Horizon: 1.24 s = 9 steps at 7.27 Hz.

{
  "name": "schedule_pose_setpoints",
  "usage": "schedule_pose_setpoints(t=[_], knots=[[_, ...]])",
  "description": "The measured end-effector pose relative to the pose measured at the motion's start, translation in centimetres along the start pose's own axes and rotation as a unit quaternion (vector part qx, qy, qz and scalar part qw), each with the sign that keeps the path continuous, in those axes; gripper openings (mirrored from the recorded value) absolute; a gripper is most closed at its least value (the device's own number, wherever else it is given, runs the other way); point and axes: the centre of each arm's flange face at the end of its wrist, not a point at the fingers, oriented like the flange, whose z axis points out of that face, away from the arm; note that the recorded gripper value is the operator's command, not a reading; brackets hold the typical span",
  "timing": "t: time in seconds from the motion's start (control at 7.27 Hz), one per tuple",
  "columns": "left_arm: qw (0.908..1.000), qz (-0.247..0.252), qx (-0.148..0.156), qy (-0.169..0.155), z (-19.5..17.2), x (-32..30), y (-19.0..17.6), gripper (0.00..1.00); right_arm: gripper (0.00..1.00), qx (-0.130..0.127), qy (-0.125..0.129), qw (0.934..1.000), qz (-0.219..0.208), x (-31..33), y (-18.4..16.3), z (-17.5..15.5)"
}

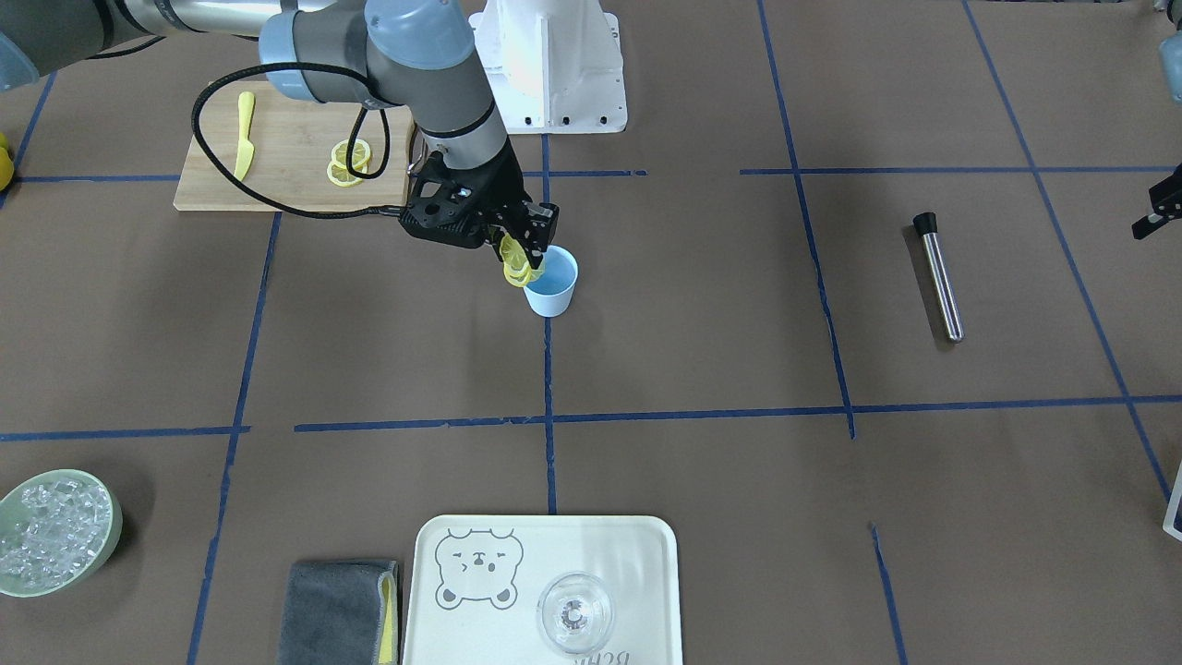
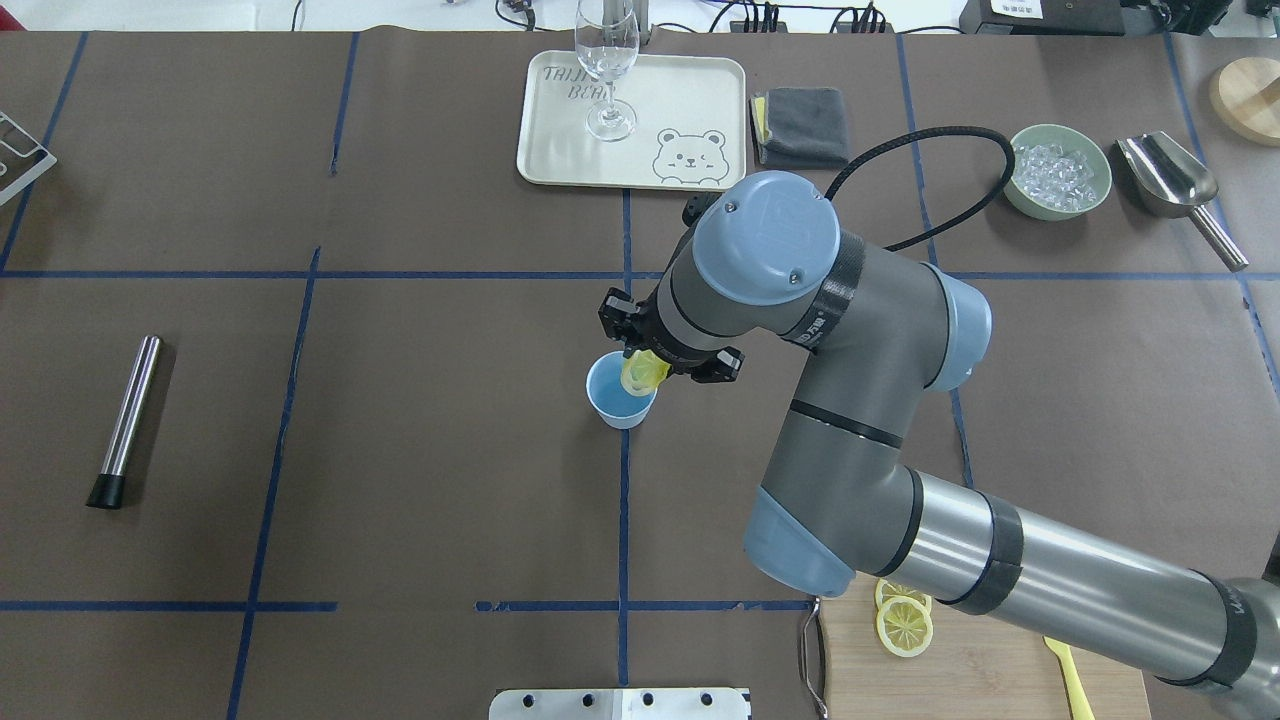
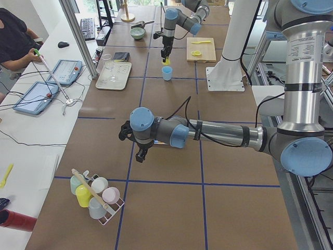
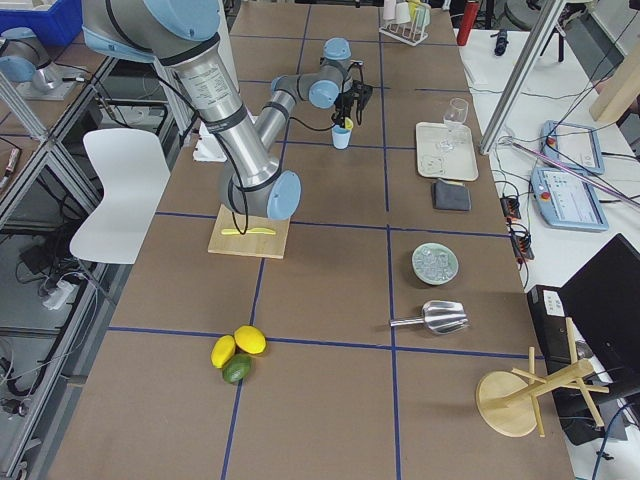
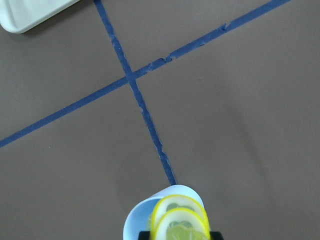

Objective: Squeeze lemon into cup
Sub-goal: 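Carry the lemon slice with the right gripper over the blue cup, then open the right gripper to drop the lemon slice into the cup, then raise the right gripper away from the cup while the left arm lifts the metal bar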

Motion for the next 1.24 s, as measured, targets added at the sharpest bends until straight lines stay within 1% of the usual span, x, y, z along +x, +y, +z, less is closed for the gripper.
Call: schedule_pose_setpoints(t=[0.28,0.55,0.69,0.83,1.1,1.24], knots=[[1.0000,0.001,0.001,0.000,0.0,0.0,0.0,1.00,0.50,-0.009,0.004,0.9999,-0.005,-0.4,1.5,0.8],[1.0000,0.001,0.001,0.000,0.0,0.1,0.0,1.00,0.64,-0.010,0.005,0.9999,-0.006,-0.5,1.9,1.2],[1.0000,0.001,0.001,0.000,-0.1,0.1,0.0,1.00,0.74,-0.009,0.008,0.9999,-0.006,-0.5,1.8,1.5],[1.0000,0.001,0.001,0.000,-0.1,0.1,0.0,1.00,0.87,-0.006,0.011,0.9999,-0.005,-0.5,1.7,1.8],[1.0000,0.001,0.001,0.000,-0.1,0.1,0.0,1.00,0.94,-0.005,0.011,0.9999,-0.006,-0.8,1.7,1.9],[1.0000,0.000,-0.001,0.001,0.2,0.1,-0.1,1.00,1.00,-0.005,0.009,0.9999,-0.008,-0.9,1.8,1.8]])
